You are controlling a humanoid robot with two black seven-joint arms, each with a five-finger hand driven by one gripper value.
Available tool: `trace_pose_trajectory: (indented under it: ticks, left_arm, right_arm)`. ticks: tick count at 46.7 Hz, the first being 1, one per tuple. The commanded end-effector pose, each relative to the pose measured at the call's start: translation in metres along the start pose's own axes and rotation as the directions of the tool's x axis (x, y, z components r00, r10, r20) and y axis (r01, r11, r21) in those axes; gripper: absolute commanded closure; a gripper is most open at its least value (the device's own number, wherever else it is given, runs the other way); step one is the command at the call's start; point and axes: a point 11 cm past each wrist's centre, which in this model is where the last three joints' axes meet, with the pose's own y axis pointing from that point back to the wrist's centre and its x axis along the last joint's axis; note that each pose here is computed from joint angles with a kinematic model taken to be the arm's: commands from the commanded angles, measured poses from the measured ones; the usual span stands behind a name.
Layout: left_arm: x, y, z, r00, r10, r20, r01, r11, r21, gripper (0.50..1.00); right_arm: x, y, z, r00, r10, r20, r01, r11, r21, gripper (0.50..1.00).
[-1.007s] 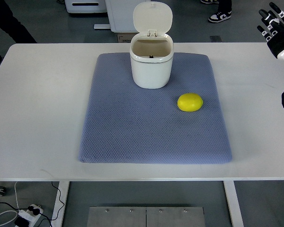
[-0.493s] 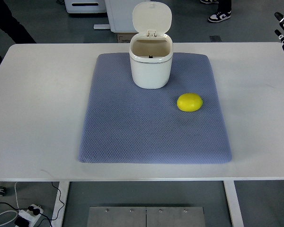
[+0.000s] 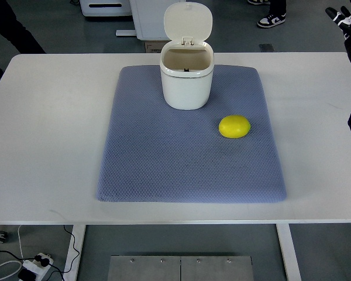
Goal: Put lemon in trash with right hand
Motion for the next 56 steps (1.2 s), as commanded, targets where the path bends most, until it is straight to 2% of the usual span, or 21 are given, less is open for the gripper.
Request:
trace_pose_trajectory:
  ticks: [1,12,26,31,35,43,56]
  left_arm:
    - [0.000,0.000,0.000,1.000,0.000,0.000,0.000,1.000,0.000,0.500]
    - [0.000,0.000,0.000,1.000,0.000,0.000,0.000,1.000,0.000,0.500]
    - [0.000,0.000,0.000,1.000,0.000,0.000,0.000,1.000,0.000,0.500]
    - [0.000,0.000,0.000,1.000,0.000,0.000,0.000,1.000,0.000,0.500]
    - [0.000,0.000,0.000,1.000,0.000,0.000,0.000,1.000,0.000,0.500]
    - [0.000,0.000,0.000,1.000,0.000,0.000,0.000,1.000,0.000,0.500]
    - [0.000,0.000,0.000,1.000,0.000,0.000,0.000,1.000,0.000,0.500]
  right_arm:
    - [-0.013,0.002,0.006,0.994,-0.071,-0.078,0.070,0.997,-0.022,0.500]
    - [-0.052,0.016,0.001,0.911,-0.306,-0.276,0.287,0.952,-0.110,0.500]
    - [-0.064,0.055,0.025,0.732,-0.510,-0.451,0.423,0.860,-0.286,0.500]
    - [-0.063,0.068,0.037,0.686,-0.555,-0.471,0.438,0.831,-0.342,0.500]
    - [-0.059,0.075,0.042,0.663,-0.559,-0.499,0.425,0.829,-0.363,0.500]
    - [-0.059,0.094,0.060,0.543,-0.619,-0.567,0.441,0.785,-0.435,0.500]
    - [-0.067,0.102,0.080,0.477,-0.650,-0.592,0.432,0.760,-0.486,0.500]
